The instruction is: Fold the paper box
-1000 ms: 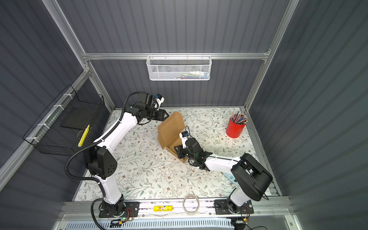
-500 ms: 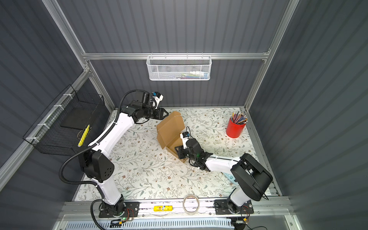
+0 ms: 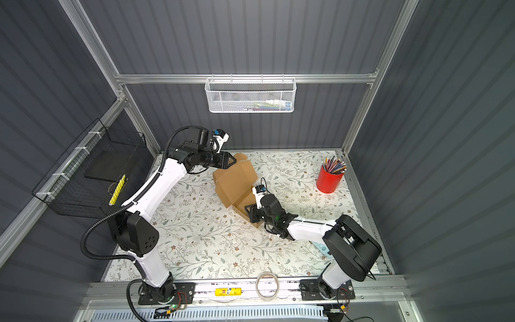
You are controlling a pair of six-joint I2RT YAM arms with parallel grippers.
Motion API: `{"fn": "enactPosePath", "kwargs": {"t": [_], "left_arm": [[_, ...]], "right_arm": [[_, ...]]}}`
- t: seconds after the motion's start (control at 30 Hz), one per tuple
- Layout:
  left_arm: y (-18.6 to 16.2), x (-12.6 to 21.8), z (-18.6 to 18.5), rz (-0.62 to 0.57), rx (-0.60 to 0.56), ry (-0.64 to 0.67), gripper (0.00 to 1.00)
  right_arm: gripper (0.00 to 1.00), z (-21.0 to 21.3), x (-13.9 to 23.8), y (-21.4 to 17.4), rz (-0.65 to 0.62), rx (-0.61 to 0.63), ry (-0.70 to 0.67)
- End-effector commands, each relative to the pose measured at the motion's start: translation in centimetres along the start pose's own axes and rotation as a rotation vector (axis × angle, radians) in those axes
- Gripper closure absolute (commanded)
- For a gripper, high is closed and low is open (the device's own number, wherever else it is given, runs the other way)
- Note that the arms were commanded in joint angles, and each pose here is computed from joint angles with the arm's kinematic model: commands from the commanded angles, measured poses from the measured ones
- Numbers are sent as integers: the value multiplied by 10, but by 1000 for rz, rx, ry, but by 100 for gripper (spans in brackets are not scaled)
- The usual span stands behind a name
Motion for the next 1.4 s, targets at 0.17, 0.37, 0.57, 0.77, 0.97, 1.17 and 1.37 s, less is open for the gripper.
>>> {"fn": "enactPosePath", "kwargs": {"t": [0.17, 0.37, 0.57, 0.77, 0.97, 1.17, 1.37], "left_arm": [[-3, 32, 6, 99, -64, 139, 44], [-7, 33, 12, 198, -114, 171, 44], [-13, 25, 21, 222, -137, 219, 45], [-23, 6, 28, 241, -144, 226, 46], [-31, -14, 30, 271, -145, 191, 49], [-32, -28, 26, 290, -155, 152, 56], [-36, -39, 17, 304, -163, 122, 60]], "right_arm": [[71, -7, 7, 2, -22, -14, -7], [71, -18, 13, 3, -30, -27, -19], [71, -22, 21, 5, -39, -27, -24], [71, -24, 25, 7, -45, -25, -31], [71, -23, 25, 12, -47, -22, -31], [71, -23, 27, 15, -54, -20, -38], [71, -25, 29, 18, -56, -12, -51]]}}
Point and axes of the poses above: each gripper's point midway between its finger pads, its own x axis back along the fingers, its own z axis along the line the jaws close on, y = z × x, the point moved 6 cm from there along x, back along the fingers, and after that the axes turned 13 degrees about -x, right-handed, at the moved point
